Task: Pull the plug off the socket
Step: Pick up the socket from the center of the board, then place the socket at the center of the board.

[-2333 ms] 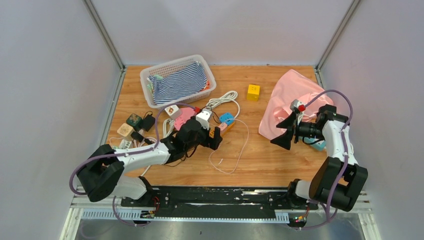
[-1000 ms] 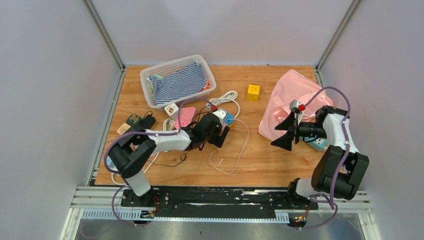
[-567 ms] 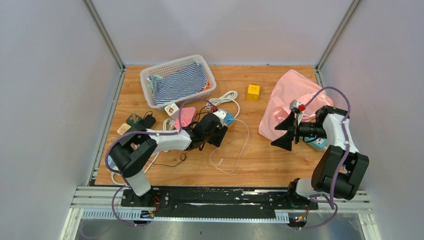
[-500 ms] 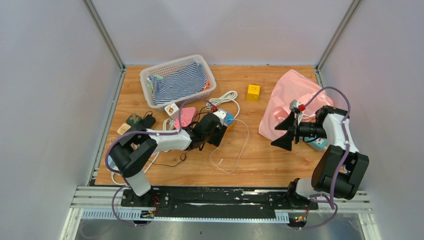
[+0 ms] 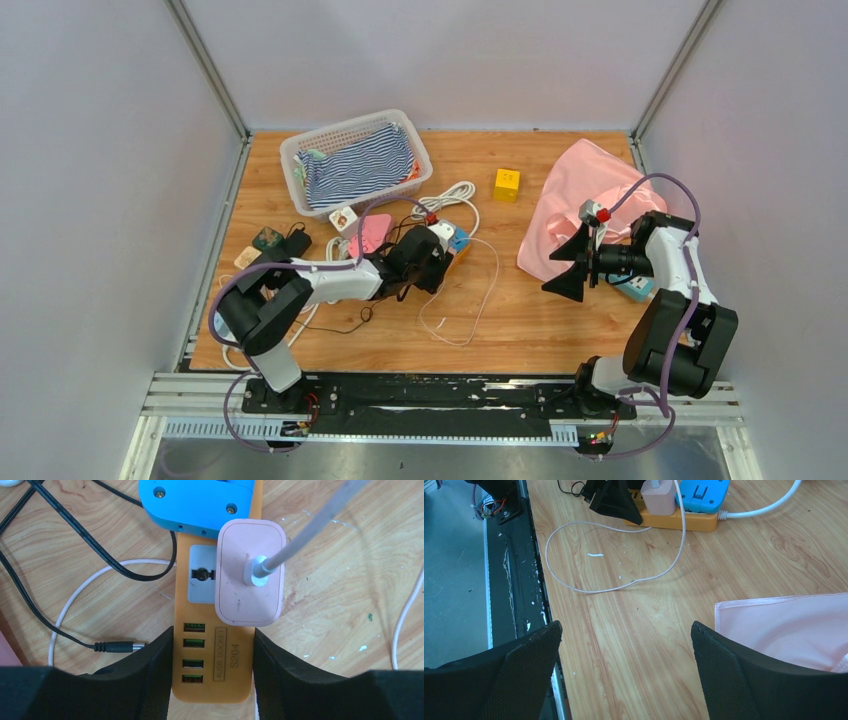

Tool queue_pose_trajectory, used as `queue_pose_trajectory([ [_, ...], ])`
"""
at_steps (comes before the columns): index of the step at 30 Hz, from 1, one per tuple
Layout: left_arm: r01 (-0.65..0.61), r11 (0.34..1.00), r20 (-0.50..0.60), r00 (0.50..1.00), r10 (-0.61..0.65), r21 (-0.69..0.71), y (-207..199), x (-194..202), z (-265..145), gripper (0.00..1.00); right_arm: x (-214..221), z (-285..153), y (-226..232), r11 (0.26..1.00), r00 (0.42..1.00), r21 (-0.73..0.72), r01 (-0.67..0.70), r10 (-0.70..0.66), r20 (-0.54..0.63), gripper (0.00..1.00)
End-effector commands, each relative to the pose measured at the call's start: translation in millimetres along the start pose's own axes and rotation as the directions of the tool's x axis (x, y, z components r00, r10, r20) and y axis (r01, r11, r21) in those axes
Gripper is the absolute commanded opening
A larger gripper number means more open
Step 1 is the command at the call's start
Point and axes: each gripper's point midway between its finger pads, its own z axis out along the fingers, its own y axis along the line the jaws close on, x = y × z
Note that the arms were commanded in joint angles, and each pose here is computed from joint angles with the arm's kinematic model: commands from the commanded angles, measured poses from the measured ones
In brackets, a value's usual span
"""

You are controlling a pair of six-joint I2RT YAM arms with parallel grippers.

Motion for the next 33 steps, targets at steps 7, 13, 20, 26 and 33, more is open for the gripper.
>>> queue_pose_trajectory([
  [7, -0.091, 0.985, 0.089, 0.993, 0.078, 0.146, -37, -25, -29, 0.0, -9, 2, 4, 1.0, 1.0, -0.017, 0.018, -0.018, 0.017, 1.0],
  [13, -0.041, 0.974, 0.113, 0.993, 0.016, 0.223, -59, -38, -42, 0.0, -9, 2, 5, 1.0, 1.0, -0.016, 0.019, -0.019, 0.017, 1.0],
  [20, 0.005, 0.97, 0.089, 0.996, -0.027, 0.244, -84, -33, -41, 0.0, -9, 2, 5, 1.0, 1.0, -0.016, 0.022, -0.022, 0.015, 1.0],
  [26, -0.074, 0.969, 0.072, 0.996, 0.058, 0.235, -113, -17, -30, 0.0, -9, 2, 6, 1.0, 1.0, -0.016, 0.022, -0.021, 0.014, 1.0],
  [33, -0.199, 0.95, 0.044, 0.98, 0.194, 0.239, -121, 4, -15, 0.0, -8, 1, 6, 1.0, 1.0, -0.015, 0.026, -0.026, 0.011, 1.0],
])
